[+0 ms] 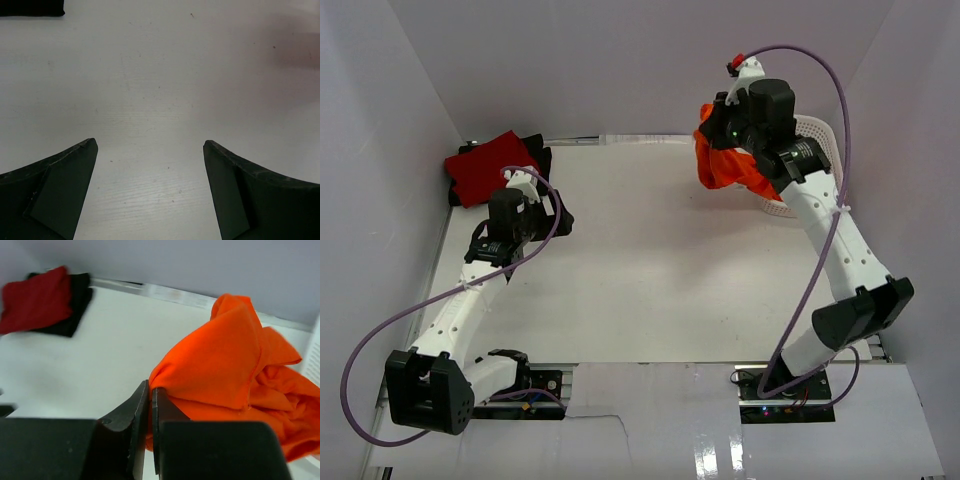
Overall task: Fold and stack the t-shirts
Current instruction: Grab crumpled tshirt from bin with the right arm, then move the tshirt to the center of the board
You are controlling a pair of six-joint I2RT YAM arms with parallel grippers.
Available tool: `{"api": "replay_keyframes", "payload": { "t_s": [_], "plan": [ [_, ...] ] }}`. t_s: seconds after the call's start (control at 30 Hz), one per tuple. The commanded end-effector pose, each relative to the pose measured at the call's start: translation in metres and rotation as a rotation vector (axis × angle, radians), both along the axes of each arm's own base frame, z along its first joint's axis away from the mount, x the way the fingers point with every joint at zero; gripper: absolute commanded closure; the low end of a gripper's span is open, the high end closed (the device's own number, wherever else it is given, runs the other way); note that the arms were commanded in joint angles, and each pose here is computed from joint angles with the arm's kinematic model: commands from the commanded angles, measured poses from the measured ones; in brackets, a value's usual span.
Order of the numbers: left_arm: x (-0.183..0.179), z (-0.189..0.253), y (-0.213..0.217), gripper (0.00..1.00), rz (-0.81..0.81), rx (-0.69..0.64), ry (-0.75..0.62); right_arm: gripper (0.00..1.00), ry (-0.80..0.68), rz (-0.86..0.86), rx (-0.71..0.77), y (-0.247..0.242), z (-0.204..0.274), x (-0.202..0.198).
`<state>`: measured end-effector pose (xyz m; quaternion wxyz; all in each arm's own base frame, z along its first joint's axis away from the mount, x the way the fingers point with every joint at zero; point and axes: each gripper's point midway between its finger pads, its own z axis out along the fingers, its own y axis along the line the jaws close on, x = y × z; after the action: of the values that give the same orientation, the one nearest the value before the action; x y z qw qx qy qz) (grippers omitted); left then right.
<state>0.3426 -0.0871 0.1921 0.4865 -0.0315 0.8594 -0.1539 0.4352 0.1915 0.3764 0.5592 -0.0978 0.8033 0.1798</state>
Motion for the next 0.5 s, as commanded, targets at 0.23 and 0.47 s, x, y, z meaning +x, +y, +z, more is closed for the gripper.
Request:
{"api": "replay_keyframes", "payload": {
  "t_s": [0.23,0.47],
  "plan": [
    [-0.001,0.032,0.010,0.02,0.052,0.009,-0.091,0.92,-0.056,0.374,0.062,0.033,0.058,-0.121],
    [-0.001,0.035,0.012,0.02,0.065,0.012,-0.099,0.92,-0.097,0.353,0.055,0.018,0.083,-0.140]
  ]
}}
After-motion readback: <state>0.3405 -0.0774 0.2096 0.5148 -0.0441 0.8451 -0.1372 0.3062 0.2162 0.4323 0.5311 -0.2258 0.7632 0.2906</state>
